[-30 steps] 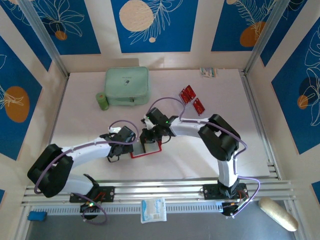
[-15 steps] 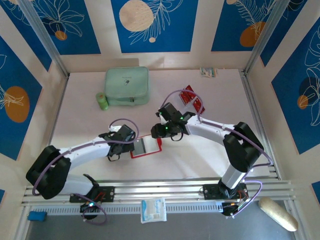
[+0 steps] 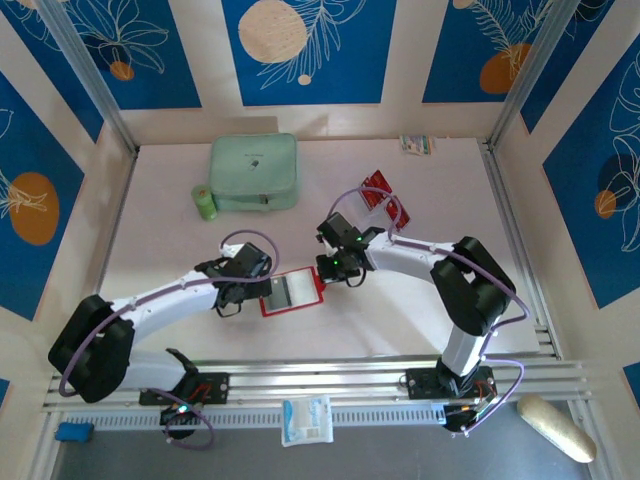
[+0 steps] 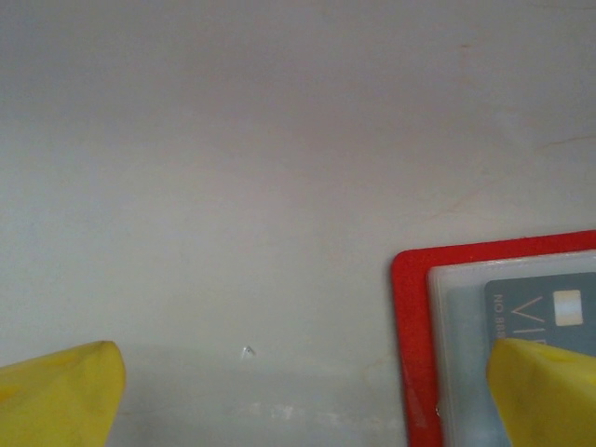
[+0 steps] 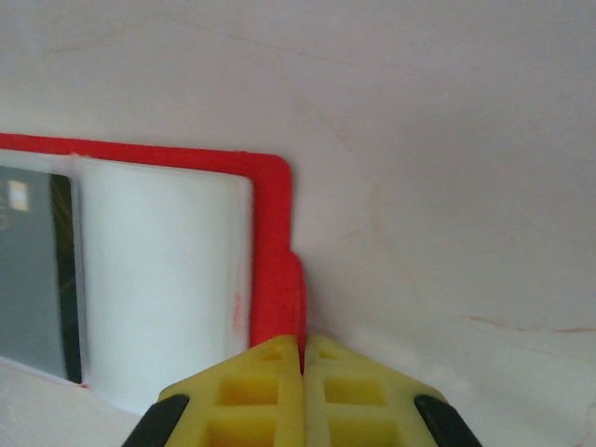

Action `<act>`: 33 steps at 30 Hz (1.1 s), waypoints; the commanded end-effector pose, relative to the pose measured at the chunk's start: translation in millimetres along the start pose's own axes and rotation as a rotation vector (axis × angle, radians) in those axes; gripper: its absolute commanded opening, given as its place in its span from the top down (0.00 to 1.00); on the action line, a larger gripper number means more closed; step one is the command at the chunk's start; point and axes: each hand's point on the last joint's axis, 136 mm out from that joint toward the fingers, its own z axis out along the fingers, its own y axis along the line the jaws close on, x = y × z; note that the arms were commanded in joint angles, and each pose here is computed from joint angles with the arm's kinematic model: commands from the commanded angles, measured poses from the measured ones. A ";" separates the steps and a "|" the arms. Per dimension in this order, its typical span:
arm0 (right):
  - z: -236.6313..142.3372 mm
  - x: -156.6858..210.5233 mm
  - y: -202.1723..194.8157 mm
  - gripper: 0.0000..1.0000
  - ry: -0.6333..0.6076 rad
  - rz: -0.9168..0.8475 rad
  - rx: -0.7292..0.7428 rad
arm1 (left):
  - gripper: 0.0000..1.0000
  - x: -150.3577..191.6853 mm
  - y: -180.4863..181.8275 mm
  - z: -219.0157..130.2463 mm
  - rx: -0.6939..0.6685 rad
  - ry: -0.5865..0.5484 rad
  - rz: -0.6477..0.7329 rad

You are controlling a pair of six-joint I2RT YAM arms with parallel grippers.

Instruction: Put the credit cards into the card holder

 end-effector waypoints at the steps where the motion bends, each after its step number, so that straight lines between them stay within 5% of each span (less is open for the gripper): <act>1: -8.8 6.3 -10.5 1.00 -0.004 0.019 0.003 | 0.00 -5.7 -3.0 -7.2 0.017 0.002 0.010; 9: -20.8 24.6 -34.3 1.00 -0.017 0.082 0.014 | 0.00 -1.5 -5.5 -2.3 0.027 0.016 0.014; 13: -31.0 25.7 -38.2 0.67 -0.035 0.105 0.008 | 0.00 1.8 -6.7 1.7 0.030 0.028 0.018; 15: -43.9 21.6 -34.5 0.64 -0.069 0.110 -0.008 | 0.00 3.2 -7.5 3.7 0.030 0.035 0.023; 19: -66.9 12.2 -16.9 0.73 -0.130 0.118 -0.091 | 0.00 6.6 -9.7 7.0 0.037 0.047 0.028; 24: -66.3 7.0 14.5 0.99 -0.121 0.134 -0.263 | 0.00 12.5 -8.7 13.2 0.031 0.064 0.034; 33: -27.9 4.6 46.5 1.00 -0.054 0.140 -0.358 | 0.00 22.2 -7.9 24.9 0.012 0.101 0.062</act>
